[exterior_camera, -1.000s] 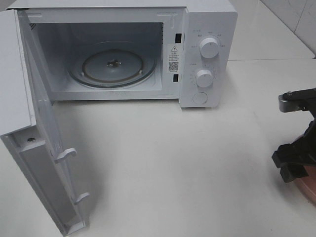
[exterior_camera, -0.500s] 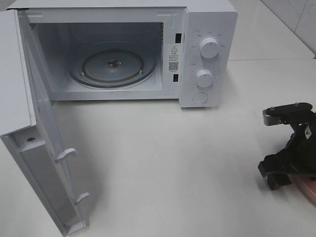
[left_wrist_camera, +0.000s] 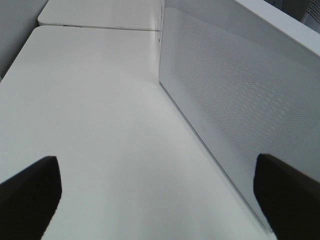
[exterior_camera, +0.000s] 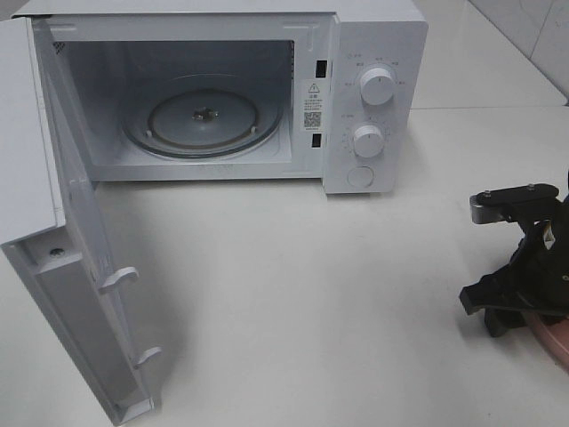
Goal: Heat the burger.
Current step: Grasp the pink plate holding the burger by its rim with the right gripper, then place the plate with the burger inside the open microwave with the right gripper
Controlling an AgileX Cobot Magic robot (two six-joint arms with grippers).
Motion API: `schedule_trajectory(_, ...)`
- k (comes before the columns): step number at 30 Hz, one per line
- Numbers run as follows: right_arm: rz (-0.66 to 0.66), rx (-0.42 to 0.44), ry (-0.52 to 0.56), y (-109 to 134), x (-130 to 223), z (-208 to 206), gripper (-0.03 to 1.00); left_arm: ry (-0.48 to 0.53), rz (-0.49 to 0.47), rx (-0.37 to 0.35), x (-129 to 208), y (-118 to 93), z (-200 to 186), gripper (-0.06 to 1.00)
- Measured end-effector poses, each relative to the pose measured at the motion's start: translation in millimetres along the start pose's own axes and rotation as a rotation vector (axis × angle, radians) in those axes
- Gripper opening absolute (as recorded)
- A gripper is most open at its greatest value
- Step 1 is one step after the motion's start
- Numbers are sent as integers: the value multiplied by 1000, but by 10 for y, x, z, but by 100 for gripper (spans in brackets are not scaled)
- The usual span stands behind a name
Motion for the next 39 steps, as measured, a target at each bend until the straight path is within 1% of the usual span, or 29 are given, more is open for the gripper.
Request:
schedule_trajectory(2, -10, 31, 13, -31, 13, 2, 38, 0, 0, 0, 0, 0, 0, 99)
schedule_trajectory(3, -10, 31, 13, -31, 13, 2, 38, 0, 0, 0, 0, 0, 0, 99)
schedule_trajectory(4, -12, 40, 17, -40, 18, 2, 33, 0, 0, 0, 0, 0, 0, 99)
schedule_trajectory(5, -12, 40, 17, -40, 18, 2, 33, 0, 0, 0, 0, 0, 0, 99)
schedule_trajectory(6, -13, 50, 23, -51, 19, -1, 20, 0, 0, 0, 0, 0, 0, 99)
schedule_trajectory(7, -13, 50, 23, -51, 19, -1, 20, 0, 0, 0, 0, 0, 0, 99)
schedule_trajectory(8, -6, 54, 30, -55, 20, -6, 10, 0, 0, 0, 0, 0, 0, 99)
schedule_trajectory(20, -18, 70, 43, -63, 29, -11, 8, 0, 0, 0, 0, 0, 0, 99)
schedule_trajectory(21, -30, 84, 53, -45, 37, -17, 5, 0, 0, 0, 0, 0, 0, 99)
schedule_trajectory(22, -48, 103, 64, -23, 48, -25, 5, 0, 0, 0, 0, 0, 0, 99)
schedule_trajectory(24, -52, 112, 67, -13, 52, -29, 4, 0, 0, 0, 0, 0, 0, 99)
schedule_trajectory(25, -52, 133, 77, 7, 63, -38, 3, 0, 0, 0, 0, 0, 0, 99)
schedule_trajectory(26, -52, 133, 77, 7, 63, -38, 3, 0, 0, 0, 0, 0, 0, 99)
schedule_trajectory(27, -51, 161, 89, 22, 75, -42, 2, 0, 0, 0, 0, 0, 0, 99)
schedule_trajectory(28, -51, 161, 89, 22, 75, -42, 2, 0, 0, 0, 0, 0, 0, 99)
schedule_trajectory(29, -48, 191, 98, 28, 91, -46, 1, 0, 0, 0, 0, 0, 0, 99)
schedule_trajectory(30, -48, 191, 98, 28, 91, -46, 1, 0, 0, 0, 0, 0, 0, 99)
schedule_trajectory(32, -38, 237, 104, 27, 104, -75, 0, 0, 0, 0, 0, 0, 0, 99)
schedule_trajectory(33, -38, 237, 104, 27, 104, -75, 0, 0, 0, 0, 0, 0, 0, 99)
schedule_trajectory(34, -21, 259, 98, 25, 110, -108, 0, 0, 0, 0, 0, 0, 0, 99)
schedule_trajectory(39, 27, 285, 76, -1, 124, -215, 1, 0, 0, 0, 0, 0, 0, 99)
Point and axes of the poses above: a point on each arm's last joint axis where the gripper is mounted, z pointing out along that axis toward the gripper, y along the wrist's bending axis when the last joint is at zero, x = y × z, the point moved 1 cm from there along z, pointing out along that axis toward the gripper, and after that the axes turned 2 degrees about -z, right-handed, at the moved point
